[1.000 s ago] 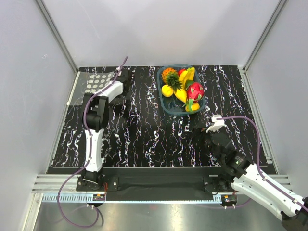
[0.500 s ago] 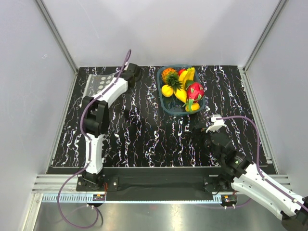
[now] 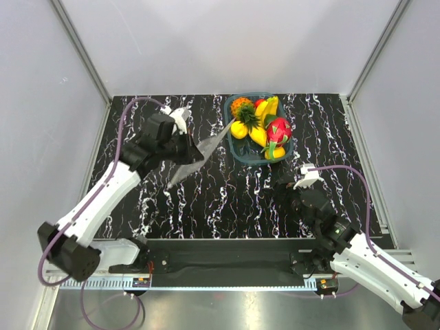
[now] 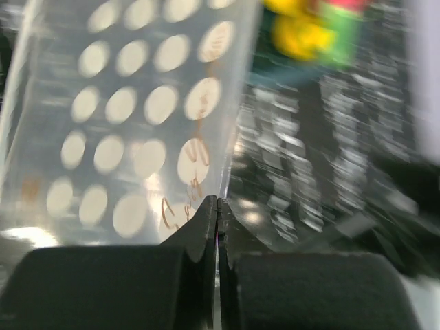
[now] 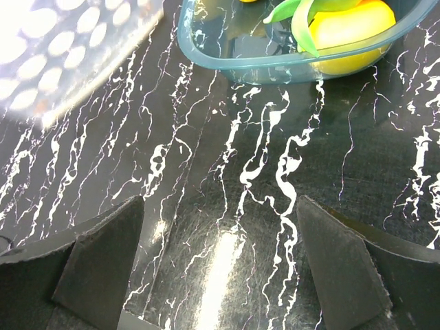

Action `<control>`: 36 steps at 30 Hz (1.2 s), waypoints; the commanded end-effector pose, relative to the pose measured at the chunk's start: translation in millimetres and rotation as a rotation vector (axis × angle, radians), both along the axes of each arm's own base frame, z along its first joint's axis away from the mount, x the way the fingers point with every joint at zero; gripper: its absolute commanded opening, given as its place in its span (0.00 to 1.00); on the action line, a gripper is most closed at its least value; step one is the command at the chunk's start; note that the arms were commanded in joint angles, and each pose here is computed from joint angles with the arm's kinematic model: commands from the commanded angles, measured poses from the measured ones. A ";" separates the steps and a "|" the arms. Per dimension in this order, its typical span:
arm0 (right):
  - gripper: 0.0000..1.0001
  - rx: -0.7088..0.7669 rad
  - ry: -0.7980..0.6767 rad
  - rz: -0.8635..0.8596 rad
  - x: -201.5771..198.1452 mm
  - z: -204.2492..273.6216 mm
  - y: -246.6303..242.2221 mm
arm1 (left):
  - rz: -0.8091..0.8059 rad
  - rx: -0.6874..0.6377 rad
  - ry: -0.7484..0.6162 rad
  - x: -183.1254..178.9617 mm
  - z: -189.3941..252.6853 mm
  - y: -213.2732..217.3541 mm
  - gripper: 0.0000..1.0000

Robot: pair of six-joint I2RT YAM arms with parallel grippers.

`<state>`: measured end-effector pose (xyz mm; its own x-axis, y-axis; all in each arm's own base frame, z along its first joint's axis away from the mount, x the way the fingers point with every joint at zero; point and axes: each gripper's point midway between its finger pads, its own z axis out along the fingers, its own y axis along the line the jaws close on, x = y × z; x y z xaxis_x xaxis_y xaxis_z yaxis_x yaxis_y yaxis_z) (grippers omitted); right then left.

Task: Place the food in the zip-top bag and seal the zipper
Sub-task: Place the zipper food storage bag at the center of the board.

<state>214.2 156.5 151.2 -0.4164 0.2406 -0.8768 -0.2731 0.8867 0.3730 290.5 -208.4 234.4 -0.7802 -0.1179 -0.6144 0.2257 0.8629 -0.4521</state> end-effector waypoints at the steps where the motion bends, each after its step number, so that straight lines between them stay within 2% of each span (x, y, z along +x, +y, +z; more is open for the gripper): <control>1: 1.00 0.013 -0.030 0.001 4.0 7.2 2.8 | -0.162 -0.333 0.006 -47.5 56.3 -39.2 0.00; 5: 1.00 0.014 -0.029 -0.001 4.5 7.2 2.7 | -0.211 -0.475 0.034 -74.3 78.3 -40.5 0.00; 8: 1.00 0.012 -0.028 -0.002 4.6 6.9 2.7 | -0.216 -0.524 0.046 -78.9 72.1 -39.0 0.00; 10: 1.00 0.011 -0.027 -0.002 4.6 6.5 2.7 | -0.186 -0.503 0.091 -74.3 46.3 -32.6 0.00; 13: 1.00 0.011 -0.024 -0.003 4.7 5.8 2.9 | -0.106 -0.486 0.085 -57.4 21.0 -5.3 0.00; 16: 1.00 0.009 -0.024 -0.001 4.6 5.7 3.0 | 0.097 -0.329 0.019 -35.0 -8.8 53.4 0.00; 22: 1.00 0.011 -0.024 0.000 4.7 5.6 3.6 | 0.384 -0.315 0.026 -47.4 -65.5 107.3 0.00; 28: 1.00 0.010 -0.023 0.005 4.8 5.5 4.7 | 0.520 -0.203 0.019 -53.1 -87.6 135.5 0.03; 29: 1.00 0.007 -0.022 0.006 4.8 4.7 4.6 | 0.533 -0.186 0.007 -52.8 -86.7 139.3 0.06; 32: 1.00 0.012 -0.026 0.007 5.0 6.8 5.3 | 0.511 -0.128 -0.052 -52.6 -75.1 146.0 0.43; 36: 1.00 0.010 -0.023 0.012 4.9 5.6 6.2 | 0.531 -0.091 -0.115 -54.7 -49.7 155.1 0.64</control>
